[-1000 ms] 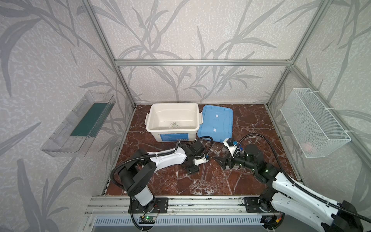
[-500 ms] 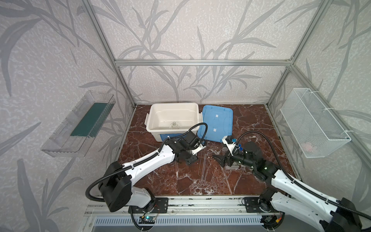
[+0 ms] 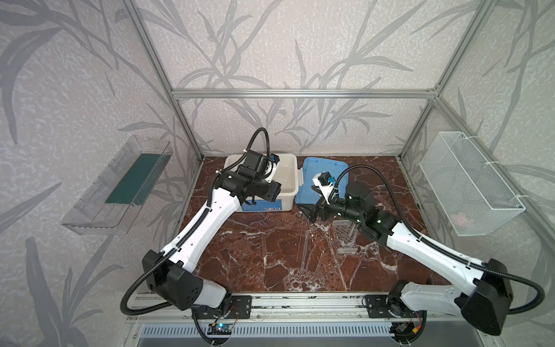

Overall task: Organize the chemistry lab equipment
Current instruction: 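Lift the dish over the white bin with the left gripper while the right rises, then lower the dish into the white bin and open the left gripper, then raise the left gripper toward the glass rod while the right draws back, then grasp the thin glass stirring rod with the left gripper, then lift the rod over the white bin with the left gripper while the right rises, then lower the rod into the white bin and open the left gripper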

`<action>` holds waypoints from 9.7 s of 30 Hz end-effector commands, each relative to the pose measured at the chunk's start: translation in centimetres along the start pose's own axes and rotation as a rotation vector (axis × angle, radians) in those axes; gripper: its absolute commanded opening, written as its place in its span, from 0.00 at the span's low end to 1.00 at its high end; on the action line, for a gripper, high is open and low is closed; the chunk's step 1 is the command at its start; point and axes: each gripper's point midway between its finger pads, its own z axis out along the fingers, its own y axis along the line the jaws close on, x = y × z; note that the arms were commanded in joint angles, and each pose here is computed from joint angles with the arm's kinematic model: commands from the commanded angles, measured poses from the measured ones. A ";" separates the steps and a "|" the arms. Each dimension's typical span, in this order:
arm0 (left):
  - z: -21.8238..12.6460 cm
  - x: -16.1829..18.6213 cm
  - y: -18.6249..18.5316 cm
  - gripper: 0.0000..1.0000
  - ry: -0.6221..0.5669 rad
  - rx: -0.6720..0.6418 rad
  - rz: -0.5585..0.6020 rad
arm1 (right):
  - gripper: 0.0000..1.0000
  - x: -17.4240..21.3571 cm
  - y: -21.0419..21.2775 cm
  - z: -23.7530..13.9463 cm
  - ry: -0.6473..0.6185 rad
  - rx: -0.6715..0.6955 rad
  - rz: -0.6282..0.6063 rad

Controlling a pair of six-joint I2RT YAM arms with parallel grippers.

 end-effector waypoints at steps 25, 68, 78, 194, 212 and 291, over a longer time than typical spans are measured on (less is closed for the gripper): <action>11.3 6.9 13.3 0.21 0.502 -0.303 -0.303 | 1.00 0.9 -0.2 13.4 0.191 -0.028 0.112; 17.5 11.1 11.3 0.47 0.534 -0.239 -0.405 | 1.00 2.4 -0.2 14.8 0.182 -0.013 0.159; 15.7 9.5 11.3 0.63 0.477 -0.243 -0.403 | 1.00 1.6 -0.3 14.0 0.174 -0.001 0.146; 15.9 25.5 -11.7 0.09 0.600 -0.267 -0.003 | 0.74 10.1 -2.6 -14.0 0.138 0.333 0.375; 13.2 19.7 -12.8 0.00 0.439 -0.115 0.124 | 0.75 10.1 -3.3 -12.6 0.152 0.349 0.363; 16.1 5.9 5.7 0.00 0.446 0.212 1.031 | 0.79 -2.1 -5.4 6.2 0.132 -0.019 0.122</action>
